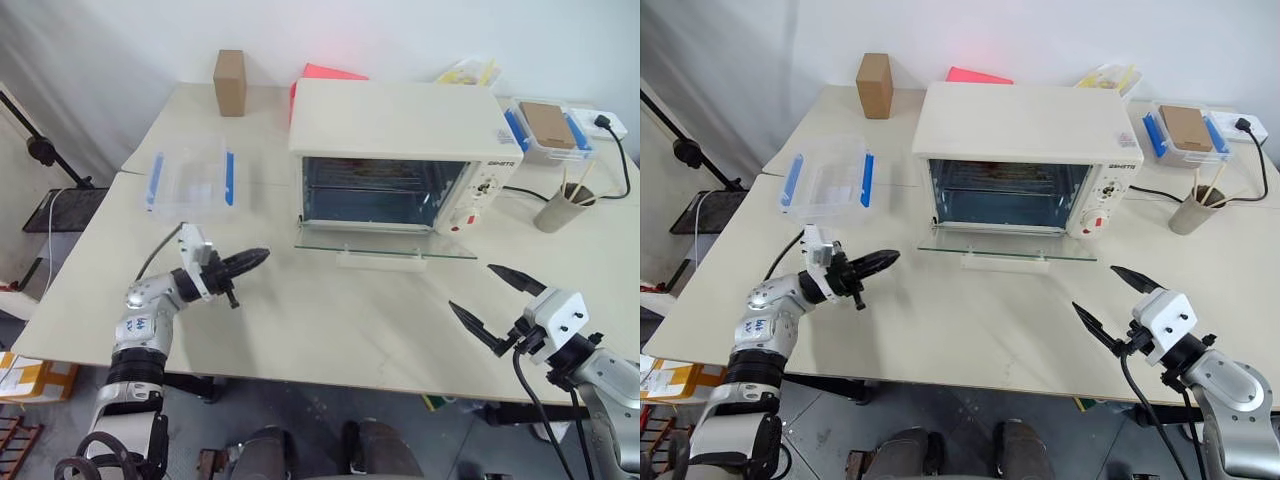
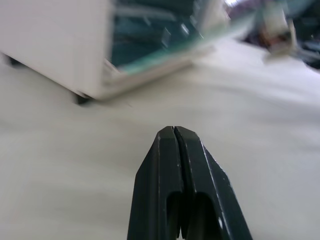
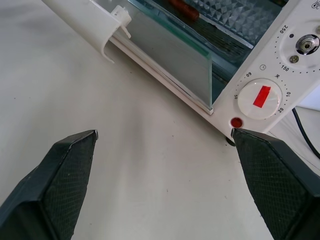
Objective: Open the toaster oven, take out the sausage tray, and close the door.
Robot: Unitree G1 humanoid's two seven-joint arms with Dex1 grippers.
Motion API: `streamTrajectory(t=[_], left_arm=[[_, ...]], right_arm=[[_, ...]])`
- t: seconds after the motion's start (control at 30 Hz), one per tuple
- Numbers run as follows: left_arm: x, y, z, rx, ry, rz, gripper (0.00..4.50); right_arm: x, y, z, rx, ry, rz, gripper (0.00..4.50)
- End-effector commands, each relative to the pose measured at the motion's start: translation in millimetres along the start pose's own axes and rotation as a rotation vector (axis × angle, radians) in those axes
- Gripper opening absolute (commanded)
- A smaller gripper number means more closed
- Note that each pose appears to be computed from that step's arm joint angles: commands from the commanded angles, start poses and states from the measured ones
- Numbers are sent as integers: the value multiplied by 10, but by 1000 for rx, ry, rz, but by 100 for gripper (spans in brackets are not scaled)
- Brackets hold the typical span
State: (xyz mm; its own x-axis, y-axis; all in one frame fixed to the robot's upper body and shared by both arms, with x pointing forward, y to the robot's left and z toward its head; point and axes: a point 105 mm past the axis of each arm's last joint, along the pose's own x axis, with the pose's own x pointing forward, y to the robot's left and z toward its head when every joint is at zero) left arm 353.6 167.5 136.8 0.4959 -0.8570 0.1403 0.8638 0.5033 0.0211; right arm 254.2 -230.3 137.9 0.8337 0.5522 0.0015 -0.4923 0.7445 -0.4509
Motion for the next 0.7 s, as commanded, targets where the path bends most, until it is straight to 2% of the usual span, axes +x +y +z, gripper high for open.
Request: streamTrajectory(t=[0.03, 0.2, 0.33, 0.5, 0.7], left_arm=[[294, -48, 359, 46, -98, -80, 1], [733, -134, 485, 48, -101, -165, 1], [967, -267, 311, 69, -23, -235, 1], [1011, -448, 89, 74, 43, -320, 1], [965, -466, -1, 43, 67, -313, 1]], right_arm=[[-41, -3, 158, -23, -43, -13, 450], [-198, 28, 156, 7, -23, -54, 450], [-342, -21, 127, 1, 6, -136, 450], [-457, -41, 143, -20, 15, -200, 450], [-475, -52, 240, -48, -5, -204, 450]])
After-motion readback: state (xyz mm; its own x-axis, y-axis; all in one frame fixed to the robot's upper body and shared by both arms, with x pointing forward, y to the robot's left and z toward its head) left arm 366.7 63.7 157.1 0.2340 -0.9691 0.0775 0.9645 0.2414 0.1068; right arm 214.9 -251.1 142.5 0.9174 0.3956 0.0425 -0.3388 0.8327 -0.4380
